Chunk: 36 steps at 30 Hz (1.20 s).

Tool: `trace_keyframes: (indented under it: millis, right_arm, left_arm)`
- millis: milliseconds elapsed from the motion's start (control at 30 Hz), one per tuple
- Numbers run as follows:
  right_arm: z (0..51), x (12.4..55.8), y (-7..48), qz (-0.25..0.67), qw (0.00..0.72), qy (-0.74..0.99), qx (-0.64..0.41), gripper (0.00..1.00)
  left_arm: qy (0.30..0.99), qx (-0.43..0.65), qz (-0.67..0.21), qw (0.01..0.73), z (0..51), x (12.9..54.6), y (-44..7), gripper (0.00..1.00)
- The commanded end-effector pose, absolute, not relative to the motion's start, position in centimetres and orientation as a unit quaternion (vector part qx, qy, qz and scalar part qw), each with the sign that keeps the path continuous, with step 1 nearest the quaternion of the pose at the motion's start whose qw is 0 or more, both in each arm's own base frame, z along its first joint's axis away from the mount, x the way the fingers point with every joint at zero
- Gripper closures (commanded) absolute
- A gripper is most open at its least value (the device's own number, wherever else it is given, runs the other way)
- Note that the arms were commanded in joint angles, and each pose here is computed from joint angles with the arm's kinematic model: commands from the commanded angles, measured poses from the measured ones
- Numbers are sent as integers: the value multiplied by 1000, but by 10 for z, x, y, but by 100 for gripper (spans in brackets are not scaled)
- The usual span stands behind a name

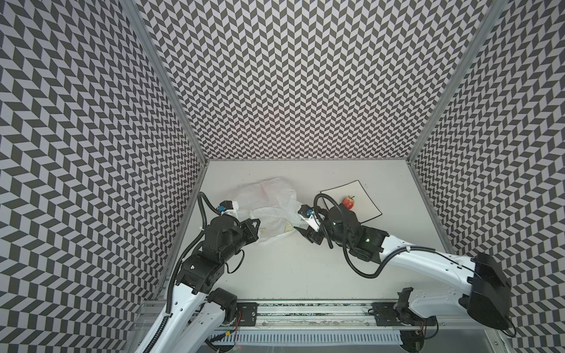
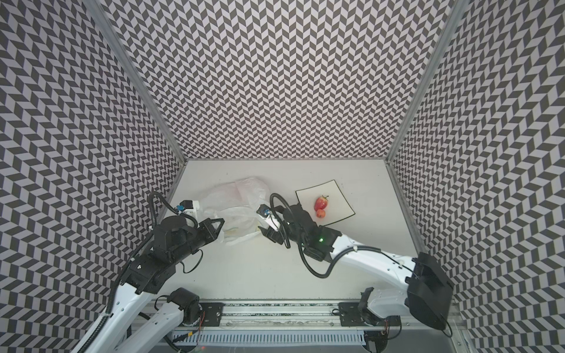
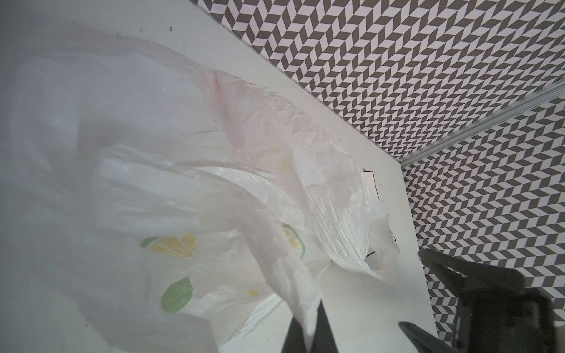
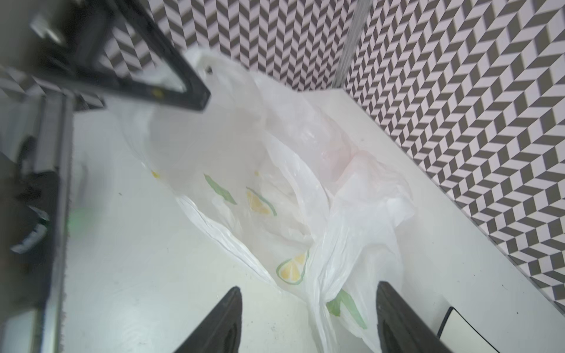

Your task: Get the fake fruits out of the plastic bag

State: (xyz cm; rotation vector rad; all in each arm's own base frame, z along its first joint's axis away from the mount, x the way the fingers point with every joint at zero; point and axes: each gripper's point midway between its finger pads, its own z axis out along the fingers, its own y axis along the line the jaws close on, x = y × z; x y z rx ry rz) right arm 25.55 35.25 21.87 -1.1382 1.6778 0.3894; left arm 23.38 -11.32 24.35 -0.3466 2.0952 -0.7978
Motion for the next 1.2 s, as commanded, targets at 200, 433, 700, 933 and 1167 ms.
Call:
trace_keyframes:
  millis: [200,433,700,933,1167]
  right_arm:
    - [175,304,347,20,492,750,-442,56]
    - [220,325,356,55,542,752,-370,97]
    - [306,370,334,200,584,750,-237,100]
    - [347,401,300,253,604,738,-163,100]
    - [347,399,282,261,608,740,-123,100]
  left_arm:
    - [829,-143,-311,442,258,226,-104,100]
    - [826,-134,-304,455,265,229,-102,100]
    - [795,-28,-275,540,321,252,-114,100]
    - [770,61,-236,589,364,285,-133,100]
    - [754,67,-257,601,368,294,-143,100]
